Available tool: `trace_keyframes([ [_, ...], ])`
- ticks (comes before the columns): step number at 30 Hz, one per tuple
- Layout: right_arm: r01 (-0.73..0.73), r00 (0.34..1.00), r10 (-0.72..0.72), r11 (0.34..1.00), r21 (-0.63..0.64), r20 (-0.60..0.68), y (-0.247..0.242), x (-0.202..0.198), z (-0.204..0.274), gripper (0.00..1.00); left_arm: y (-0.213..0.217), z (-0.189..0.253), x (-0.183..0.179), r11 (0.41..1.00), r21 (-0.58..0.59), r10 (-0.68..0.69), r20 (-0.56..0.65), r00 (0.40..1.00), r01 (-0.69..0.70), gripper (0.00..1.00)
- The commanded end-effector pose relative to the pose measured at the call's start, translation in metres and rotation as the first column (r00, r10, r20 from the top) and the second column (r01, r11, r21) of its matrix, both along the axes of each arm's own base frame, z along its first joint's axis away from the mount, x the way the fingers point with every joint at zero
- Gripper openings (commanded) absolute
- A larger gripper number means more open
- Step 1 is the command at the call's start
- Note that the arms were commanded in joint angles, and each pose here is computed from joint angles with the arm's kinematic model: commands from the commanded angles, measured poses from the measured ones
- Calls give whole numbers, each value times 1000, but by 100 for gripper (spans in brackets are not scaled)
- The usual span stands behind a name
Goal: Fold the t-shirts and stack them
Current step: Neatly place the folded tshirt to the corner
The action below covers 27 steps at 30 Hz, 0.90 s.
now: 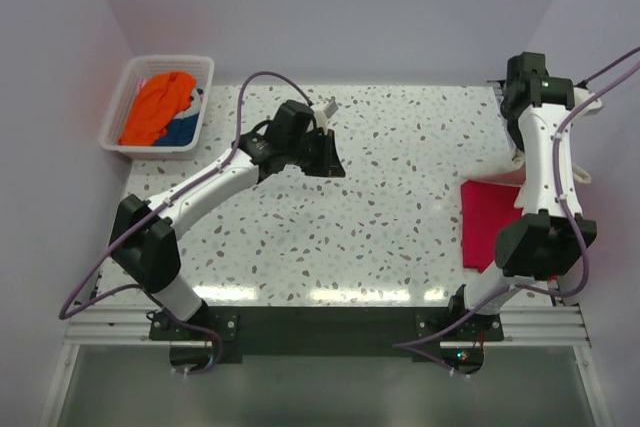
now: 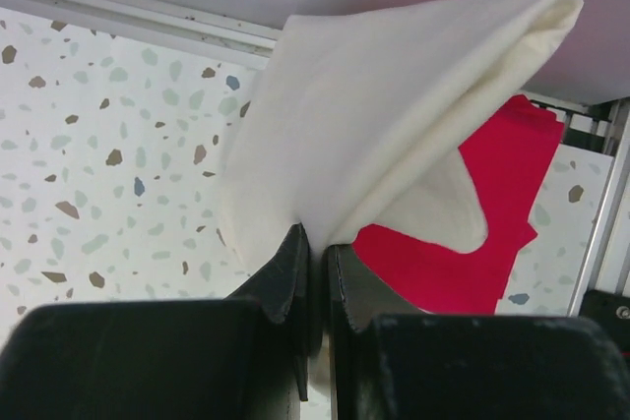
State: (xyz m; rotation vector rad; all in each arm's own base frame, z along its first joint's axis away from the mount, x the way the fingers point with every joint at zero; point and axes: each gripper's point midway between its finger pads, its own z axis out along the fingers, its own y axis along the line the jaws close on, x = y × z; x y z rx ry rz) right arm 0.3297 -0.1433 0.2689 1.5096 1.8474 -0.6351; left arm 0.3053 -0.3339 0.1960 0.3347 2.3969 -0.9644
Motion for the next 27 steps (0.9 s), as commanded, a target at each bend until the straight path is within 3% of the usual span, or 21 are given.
trace_keyframes([
  [1, 36, 984, -42, 999, -34, -173, 1, -78, 10, 0, 3, 16, -8, 999, -29, -33, 37, 999, 34, 17],
  [9, -31, 959, 42, 999, 43, -281, 19, -133, -41, 0, 5, 9, -18, 998, -36, -58, 21, 998, 59, 17],
  [10, -68, 955, 91, 994, 89, -284, 26, -135, -52, 4, 6, 7, -20, 998, -33, -61, 18, 998, 61, 17],
  [11, -84, 947, 114, 990, 114, -302, 32, -152, -64, 34, 6, 6, -21, 997, -36, -64, 16, 998, 65, 17],
  [12, -91, 942, 127, 988, 127, -311, 35, -159, -71, 58, 6, 6, -23, 997, -37, -69, 16, 998, 69, 17],
  [13, -98, 941, 139, 985, 144, -308, 38, -165, -75, 82, 6, 4, -24, 997, -35, -72, 12, 997, 72, 17],
  [14, -104, 930, 152, 982, 158, -333, 41, -175, -83, 99, 6, 3, -25, 996, -35, -77, 9, 997, 77, 17],
  [18, -201, 939, 236, 967, 159, -250, 46, -174, -77, 99, 7, -2, -29, 996, -38, -85, 6, 996, 85, 17],
  [21, -360, 916, 386, 912, 197, -114, 62, -150, -74, 99, 10, -3, -31, 996, -37, -83, 8, 997, 83, 17],
  [27, -659, 752, 638, 722, 211, 165, 111, -100, -64, 99, 20, 7, -29, 999, -17, -46, 56, 997, 47, 18],
])
